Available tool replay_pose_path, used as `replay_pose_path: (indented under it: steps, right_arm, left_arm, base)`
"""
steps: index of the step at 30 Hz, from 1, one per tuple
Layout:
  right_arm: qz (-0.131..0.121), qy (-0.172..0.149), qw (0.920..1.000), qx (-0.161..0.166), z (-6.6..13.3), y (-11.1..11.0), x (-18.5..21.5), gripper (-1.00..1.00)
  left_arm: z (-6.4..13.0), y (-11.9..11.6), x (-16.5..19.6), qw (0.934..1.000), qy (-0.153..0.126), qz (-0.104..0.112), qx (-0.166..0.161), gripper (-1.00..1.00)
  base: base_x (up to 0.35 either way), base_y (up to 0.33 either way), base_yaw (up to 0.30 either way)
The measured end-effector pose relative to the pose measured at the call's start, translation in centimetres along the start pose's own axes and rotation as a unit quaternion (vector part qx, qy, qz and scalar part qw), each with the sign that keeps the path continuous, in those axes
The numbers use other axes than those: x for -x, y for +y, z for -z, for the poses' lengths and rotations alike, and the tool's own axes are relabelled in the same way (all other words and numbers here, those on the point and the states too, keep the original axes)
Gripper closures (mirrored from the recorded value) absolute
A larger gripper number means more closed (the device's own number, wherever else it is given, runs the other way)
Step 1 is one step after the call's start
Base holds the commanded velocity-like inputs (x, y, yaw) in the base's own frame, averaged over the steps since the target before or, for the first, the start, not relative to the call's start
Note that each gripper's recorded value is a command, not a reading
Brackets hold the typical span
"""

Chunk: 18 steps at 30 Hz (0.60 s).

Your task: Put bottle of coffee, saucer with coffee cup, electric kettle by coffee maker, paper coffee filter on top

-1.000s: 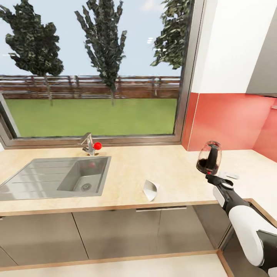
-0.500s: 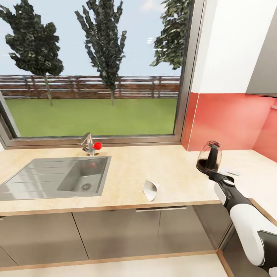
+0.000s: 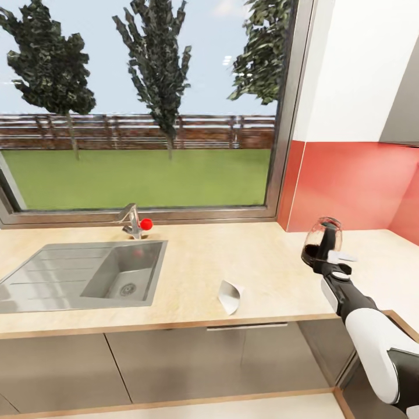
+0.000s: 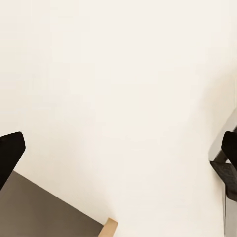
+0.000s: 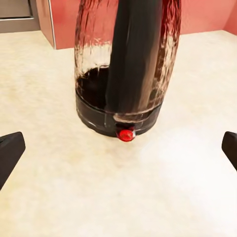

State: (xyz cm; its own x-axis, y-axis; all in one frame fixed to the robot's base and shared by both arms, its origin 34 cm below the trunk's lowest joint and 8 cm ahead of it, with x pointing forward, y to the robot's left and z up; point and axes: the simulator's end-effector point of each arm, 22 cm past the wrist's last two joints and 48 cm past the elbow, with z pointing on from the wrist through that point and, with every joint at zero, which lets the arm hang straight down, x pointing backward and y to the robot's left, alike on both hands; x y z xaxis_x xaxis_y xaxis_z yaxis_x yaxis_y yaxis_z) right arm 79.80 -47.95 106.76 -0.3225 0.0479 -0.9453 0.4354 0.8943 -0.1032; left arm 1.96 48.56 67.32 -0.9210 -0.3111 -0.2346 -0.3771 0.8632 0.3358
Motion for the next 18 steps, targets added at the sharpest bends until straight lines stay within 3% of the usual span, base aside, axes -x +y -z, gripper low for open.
replay_pose_path:
  steps: [12, 18]
  right_arm:
    - [0.008, 0.001, 1.0, -0.003, -0.02, -0.24, -0.1, -1.0]
    - [0.01, 0.0, 0.9999, -0.007, -0.04, -0.67, -0.01, -1.0]
  left_arm:
    - [0.02, -0.12, -0.08, 1.0, 0.0, 0.0, -0.001, -1.0]
    - [0.03, -0.12, -0.35, 1.0, 0.006, 0.0, -0.001, -1.0]
  base:
    - [0.01, -0.002, 0.0]
    - [0.188, -0.077, 0.0]
